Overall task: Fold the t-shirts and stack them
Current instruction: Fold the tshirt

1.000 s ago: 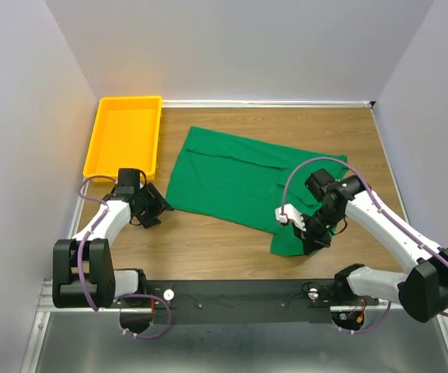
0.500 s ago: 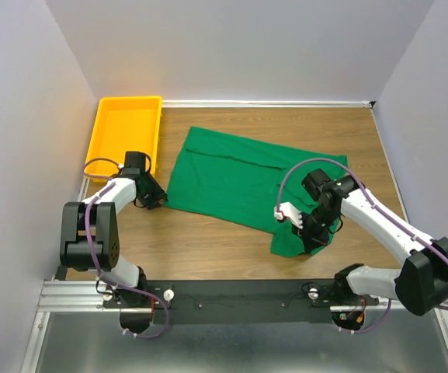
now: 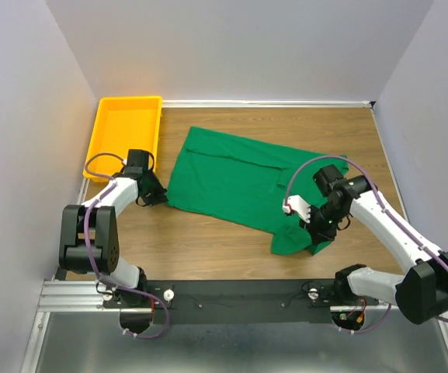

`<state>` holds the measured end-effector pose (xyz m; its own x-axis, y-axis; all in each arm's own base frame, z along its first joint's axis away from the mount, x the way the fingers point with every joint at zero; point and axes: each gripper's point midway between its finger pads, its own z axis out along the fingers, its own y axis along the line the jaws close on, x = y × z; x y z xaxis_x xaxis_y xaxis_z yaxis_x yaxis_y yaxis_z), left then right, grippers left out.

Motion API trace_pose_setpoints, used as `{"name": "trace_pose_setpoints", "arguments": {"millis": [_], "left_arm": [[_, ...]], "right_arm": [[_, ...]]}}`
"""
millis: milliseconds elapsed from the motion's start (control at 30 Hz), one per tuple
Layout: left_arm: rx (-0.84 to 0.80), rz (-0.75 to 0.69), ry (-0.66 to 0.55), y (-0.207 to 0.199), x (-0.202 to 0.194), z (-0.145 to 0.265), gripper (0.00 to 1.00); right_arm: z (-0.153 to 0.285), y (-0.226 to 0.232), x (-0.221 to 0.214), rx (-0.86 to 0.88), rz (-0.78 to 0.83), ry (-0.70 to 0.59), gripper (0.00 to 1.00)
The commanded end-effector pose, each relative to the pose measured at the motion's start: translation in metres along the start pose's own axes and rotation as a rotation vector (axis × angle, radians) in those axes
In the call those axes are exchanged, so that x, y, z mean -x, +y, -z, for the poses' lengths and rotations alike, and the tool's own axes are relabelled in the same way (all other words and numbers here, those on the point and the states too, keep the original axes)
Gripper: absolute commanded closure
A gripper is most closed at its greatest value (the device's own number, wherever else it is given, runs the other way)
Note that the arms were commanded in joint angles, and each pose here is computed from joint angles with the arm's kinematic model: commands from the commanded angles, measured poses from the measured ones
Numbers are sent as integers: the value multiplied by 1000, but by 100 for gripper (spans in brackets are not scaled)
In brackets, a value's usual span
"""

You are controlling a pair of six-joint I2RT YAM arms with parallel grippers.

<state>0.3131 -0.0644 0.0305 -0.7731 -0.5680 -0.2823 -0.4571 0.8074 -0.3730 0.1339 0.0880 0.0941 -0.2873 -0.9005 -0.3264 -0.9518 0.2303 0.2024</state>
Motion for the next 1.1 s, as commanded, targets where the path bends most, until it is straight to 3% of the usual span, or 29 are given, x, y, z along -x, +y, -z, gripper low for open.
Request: {"name": "trace_pose_setpoints", "arguments": {"millis": [0, 167, 367, 567, 733, 800, 900, 1067], "left_arm": [[-38, -32, -81, -17, 20, 29, 100], [-72, -48, -116, -29, 32, 46, 100], [-83, -71, -102, -33, 34, 44, 100], [-89, -92, -89, -34, 33, 41, 100], [-102, -108, -74, -35, 31, 36, 100], [-98, -114, -75, -34, 32, 35, 100], [-80, -126, -83, -32, 35, 33, 100], [-75, -139, -81, -32, 39, 29, 100]], "right_arm": [[20, -17, 7, -103, 8, -24, 99], [26, -11, 17, -66, 34, -66, 99], [-1, 22, -18, 162, 99, 48, 99], [-9, 16, -19, 240, 137, 113, 99], [-27, 38, -7, 333, 250, 192, 86], [-32, 43, -1, 348, 295, 210, 73], [-30, 33, 25, 311, 282, 147, 58], [-19, -25, 76, 108, 93, -16, 54]]}}
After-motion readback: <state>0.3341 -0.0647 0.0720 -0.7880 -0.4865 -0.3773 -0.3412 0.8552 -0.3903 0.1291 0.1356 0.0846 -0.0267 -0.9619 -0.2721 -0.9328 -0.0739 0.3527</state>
